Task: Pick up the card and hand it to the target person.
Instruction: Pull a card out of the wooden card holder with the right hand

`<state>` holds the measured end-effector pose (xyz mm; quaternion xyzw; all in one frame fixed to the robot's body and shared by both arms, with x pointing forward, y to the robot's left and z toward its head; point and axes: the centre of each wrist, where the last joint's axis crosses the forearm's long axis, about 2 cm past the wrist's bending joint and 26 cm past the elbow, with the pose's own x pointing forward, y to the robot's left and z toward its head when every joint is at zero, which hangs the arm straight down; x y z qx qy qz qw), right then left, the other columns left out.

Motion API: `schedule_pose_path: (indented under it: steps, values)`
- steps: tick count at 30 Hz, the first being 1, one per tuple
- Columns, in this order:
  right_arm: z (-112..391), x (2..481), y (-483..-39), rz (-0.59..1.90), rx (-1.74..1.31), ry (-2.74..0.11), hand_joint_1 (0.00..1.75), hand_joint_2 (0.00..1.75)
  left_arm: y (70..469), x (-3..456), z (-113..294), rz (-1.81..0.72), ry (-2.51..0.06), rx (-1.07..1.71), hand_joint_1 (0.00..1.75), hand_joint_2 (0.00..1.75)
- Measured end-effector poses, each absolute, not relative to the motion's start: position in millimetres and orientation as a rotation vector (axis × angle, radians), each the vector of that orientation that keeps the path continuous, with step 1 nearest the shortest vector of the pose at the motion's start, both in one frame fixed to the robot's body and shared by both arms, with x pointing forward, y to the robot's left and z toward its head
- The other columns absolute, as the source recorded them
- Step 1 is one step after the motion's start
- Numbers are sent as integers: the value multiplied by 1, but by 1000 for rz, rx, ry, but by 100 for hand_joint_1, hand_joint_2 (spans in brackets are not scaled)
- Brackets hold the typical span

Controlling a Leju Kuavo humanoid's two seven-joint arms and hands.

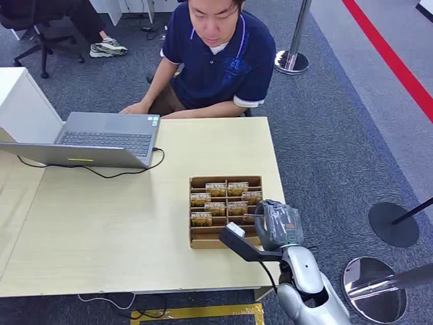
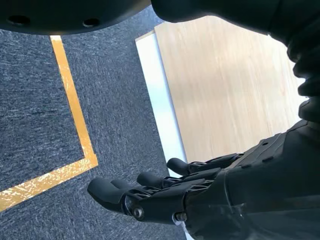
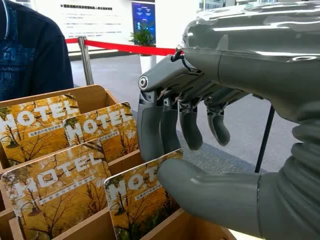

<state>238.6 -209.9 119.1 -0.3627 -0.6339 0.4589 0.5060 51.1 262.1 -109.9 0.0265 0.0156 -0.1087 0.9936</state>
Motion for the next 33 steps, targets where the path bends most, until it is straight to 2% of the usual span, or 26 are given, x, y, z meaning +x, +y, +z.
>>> schedule_pose_path:
  steps: [4, 9, 16, 19, 20, 23, 33]
  values:
    - [119, 239, -210, 1108, -872, -1528, 140, 175, 262, 51, -110, -218, 31, 53, 0, 175]
    - [119, 239, -210, 1110, -868, -1529, 151, 175, 262, 51, -110, -218, 31, 53, 0, 175]
    - [119, 239, -210, 1107, -855, -1530, 151, 175, 262, 51, -110, -218, 32, 53, 0, 175]
    - [119, 239, -210, 1107, -851, -1531, 151, 175, 262, 51, -110, -221, 32, 51, 0, 44]
    - [119, 239, -210, 1108, -850, -1531, 152, 175, 262, 51, -110, -223, 31, 49, 0, 44]
    - [119, 239, -210, 1109, -847, -1531, 153, 175, 264, 51, -110, -247, 10, 42, 0, 175]
    - [119, 240, -211, 1110, -837, -1533, 154, 175, 266, 51, -110, -275, 13, 48, 0, 175]
